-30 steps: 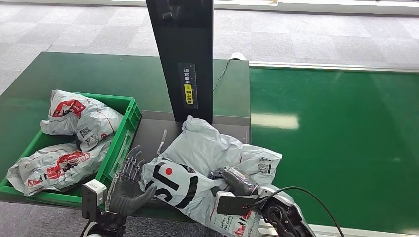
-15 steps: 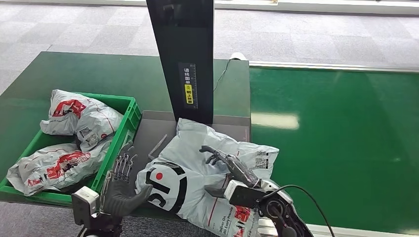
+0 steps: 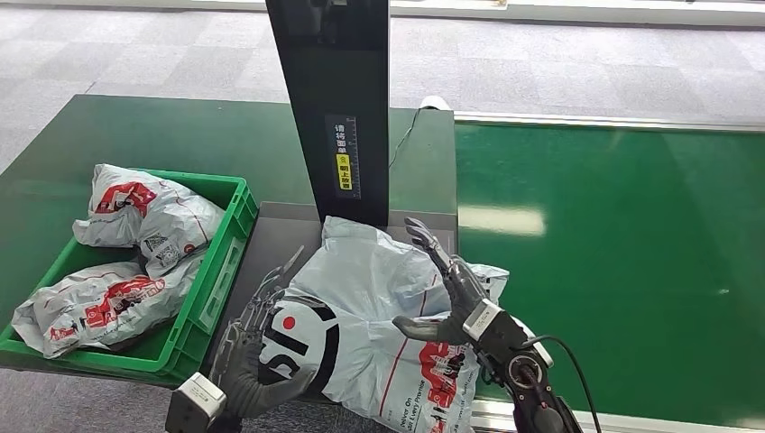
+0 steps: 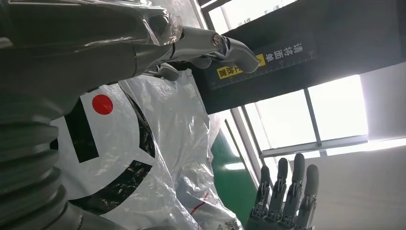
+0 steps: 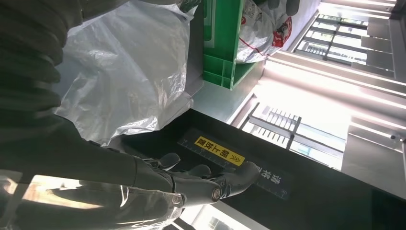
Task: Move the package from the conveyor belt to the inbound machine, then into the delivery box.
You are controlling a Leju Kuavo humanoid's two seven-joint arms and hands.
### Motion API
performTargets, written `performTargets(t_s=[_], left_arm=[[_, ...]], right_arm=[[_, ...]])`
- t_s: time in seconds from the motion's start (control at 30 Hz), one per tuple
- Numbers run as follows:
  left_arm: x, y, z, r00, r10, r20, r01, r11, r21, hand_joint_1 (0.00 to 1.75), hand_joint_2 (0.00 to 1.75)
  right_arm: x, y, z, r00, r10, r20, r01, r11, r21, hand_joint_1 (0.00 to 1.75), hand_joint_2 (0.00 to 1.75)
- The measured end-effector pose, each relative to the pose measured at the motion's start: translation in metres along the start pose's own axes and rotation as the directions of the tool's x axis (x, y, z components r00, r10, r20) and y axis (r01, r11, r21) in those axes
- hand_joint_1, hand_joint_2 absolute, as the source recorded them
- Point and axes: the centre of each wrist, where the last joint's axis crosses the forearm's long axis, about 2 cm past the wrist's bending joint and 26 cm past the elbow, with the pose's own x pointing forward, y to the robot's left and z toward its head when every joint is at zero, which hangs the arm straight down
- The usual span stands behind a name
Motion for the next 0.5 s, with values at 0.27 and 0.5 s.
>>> performTargets(t_s=[0.27,0.5], left_arm=[[0.001,-0.001,-0.001,1.000,-0.004,0.007,0.004,1.000,-0.012,0.00,1.75],[0.004,-0.011,-0.006,0.982,-0.187,-0.039,0.182,0.978,-0.104,0.00,1.75]], right_arm=[[0.001,-0.001,-0.001,1.000,-0.028,0.014,0.028,0.999,-0.024,0.00,1.75],[0.008,-0.007,-0.001,0.994,-0.081,0.067,0.093,0.975,-0.204,0.00,1.75]])
